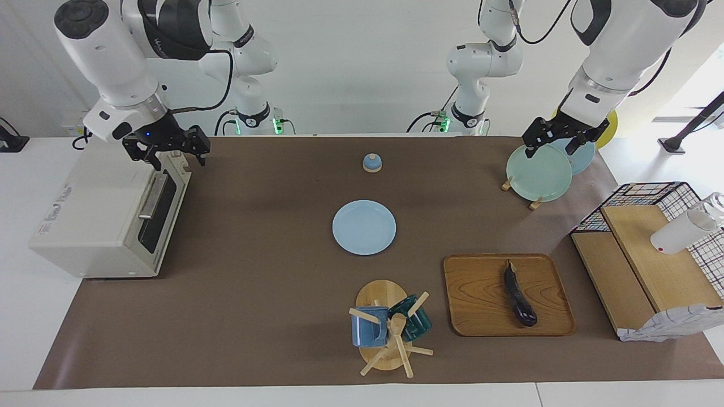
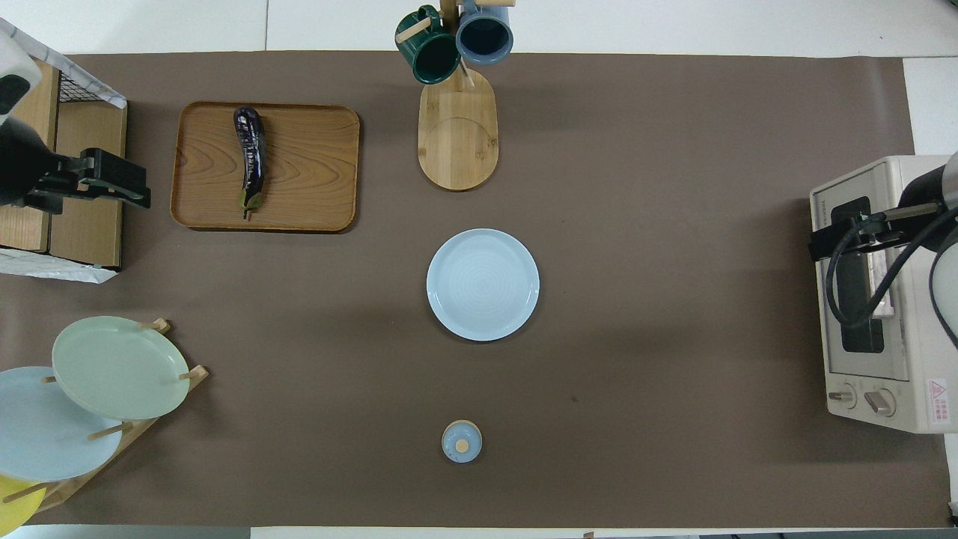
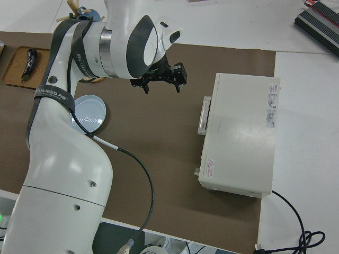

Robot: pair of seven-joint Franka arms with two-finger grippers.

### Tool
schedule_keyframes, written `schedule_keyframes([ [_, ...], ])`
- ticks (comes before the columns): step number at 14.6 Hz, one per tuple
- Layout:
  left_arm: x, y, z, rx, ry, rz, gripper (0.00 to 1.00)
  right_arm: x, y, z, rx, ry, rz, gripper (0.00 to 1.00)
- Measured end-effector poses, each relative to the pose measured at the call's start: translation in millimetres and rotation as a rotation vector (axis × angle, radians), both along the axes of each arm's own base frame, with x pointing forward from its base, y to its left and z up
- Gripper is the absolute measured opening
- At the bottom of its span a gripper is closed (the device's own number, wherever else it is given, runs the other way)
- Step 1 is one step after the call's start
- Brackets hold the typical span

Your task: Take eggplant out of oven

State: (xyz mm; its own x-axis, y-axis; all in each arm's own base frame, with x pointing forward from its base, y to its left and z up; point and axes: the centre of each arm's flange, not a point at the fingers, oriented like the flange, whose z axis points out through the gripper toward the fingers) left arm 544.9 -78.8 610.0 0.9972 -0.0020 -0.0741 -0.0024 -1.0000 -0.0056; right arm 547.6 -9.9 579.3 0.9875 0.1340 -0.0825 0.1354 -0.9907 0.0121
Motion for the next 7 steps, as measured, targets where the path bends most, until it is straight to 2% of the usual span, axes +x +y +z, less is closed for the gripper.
schedule_keyframes([
  [3,2.4,-1.2,-19.4,-0.006,-0.024,0.003,1.0,0.0,0.0,0.0,0.0,0.0,0.0,1.0],
  [7,4.6,-2.6,-15.7,-0.023,-0.042,0.006,1.0,0.0,-0.1,0.0,0.0,0.0,0.0,1.0],
])
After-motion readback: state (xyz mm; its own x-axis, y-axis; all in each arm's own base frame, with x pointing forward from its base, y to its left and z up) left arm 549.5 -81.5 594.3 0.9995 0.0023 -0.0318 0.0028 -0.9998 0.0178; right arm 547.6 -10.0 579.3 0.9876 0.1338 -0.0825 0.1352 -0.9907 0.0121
